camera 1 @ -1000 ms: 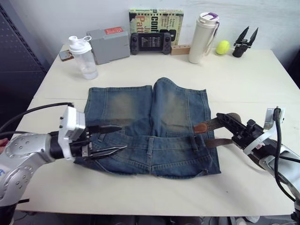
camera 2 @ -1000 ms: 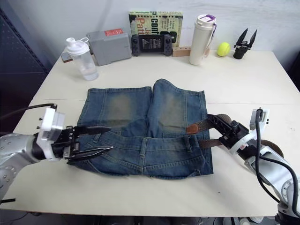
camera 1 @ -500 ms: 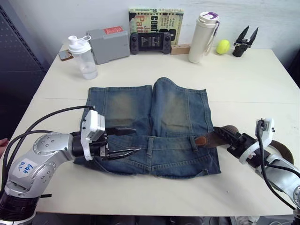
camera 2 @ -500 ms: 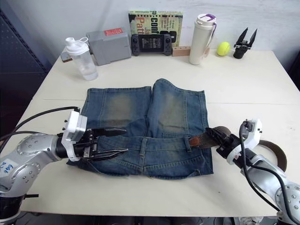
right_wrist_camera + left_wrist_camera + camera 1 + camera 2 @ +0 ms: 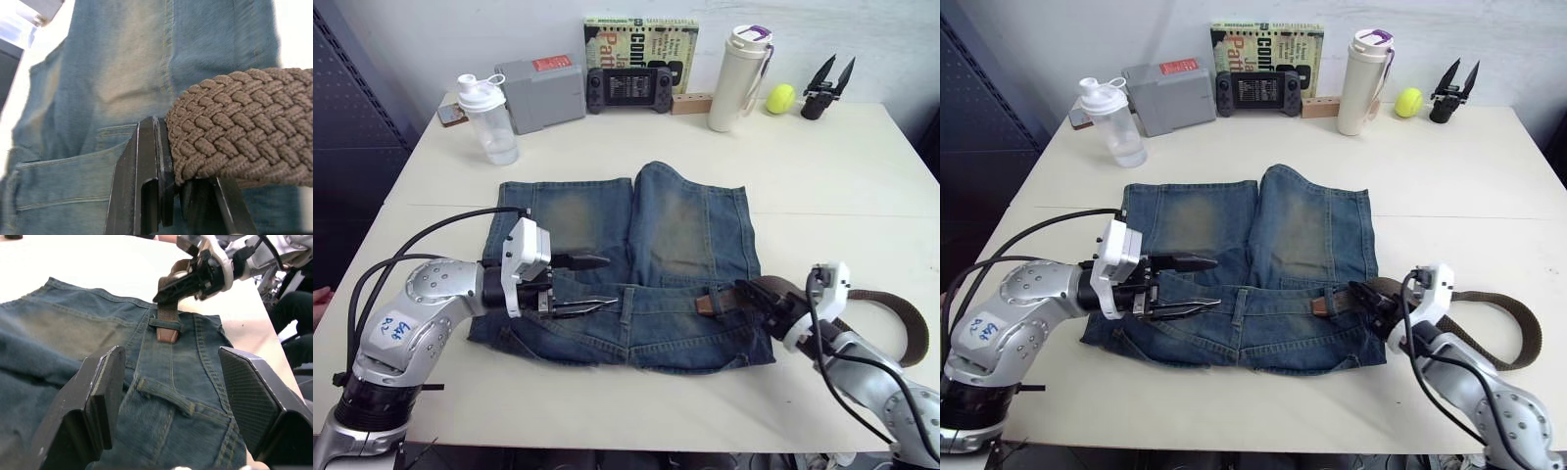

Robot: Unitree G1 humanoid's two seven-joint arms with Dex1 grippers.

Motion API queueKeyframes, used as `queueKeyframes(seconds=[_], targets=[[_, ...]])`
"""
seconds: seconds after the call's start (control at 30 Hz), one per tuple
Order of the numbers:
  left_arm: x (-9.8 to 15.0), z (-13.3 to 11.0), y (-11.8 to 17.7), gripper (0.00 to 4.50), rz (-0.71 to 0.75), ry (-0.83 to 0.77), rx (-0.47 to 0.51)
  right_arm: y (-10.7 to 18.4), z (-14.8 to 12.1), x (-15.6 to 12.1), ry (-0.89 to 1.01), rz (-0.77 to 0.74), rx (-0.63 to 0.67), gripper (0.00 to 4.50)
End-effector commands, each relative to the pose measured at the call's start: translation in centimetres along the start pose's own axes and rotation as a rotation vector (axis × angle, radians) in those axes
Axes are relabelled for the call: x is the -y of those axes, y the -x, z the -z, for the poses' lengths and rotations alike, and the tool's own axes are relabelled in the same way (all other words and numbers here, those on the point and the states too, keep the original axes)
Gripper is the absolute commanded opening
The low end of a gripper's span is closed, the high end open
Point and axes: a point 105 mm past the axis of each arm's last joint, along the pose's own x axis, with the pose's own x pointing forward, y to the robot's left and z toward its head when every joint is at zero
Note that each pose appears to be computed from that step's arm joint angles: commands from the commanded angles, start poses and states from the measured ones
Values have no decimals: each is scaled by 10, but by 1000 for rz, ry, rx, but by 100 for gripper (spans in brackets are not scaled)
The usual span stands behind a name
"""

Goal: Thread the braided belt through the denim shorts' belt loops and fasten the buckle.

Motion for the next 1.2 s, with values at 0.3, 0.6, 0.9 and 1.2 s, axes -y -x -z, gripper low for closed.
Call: queueKeyframes(seconds=[0.3,0.6,0.9,1.2], targets=[[-9,16,-70,334,167,-506,-111,-11,39,4,-239,24,-100,0],[5,47,-111,334,232,-734,-131,-7,24,4,-437,-2,-8,0],[-6,34,-117,334,158,-924,-60,-3,28,-2,-614,-66,-13,0],[2,50,-108,334,187,-997,-49,-4,26,5,-714,-54,57,0]])
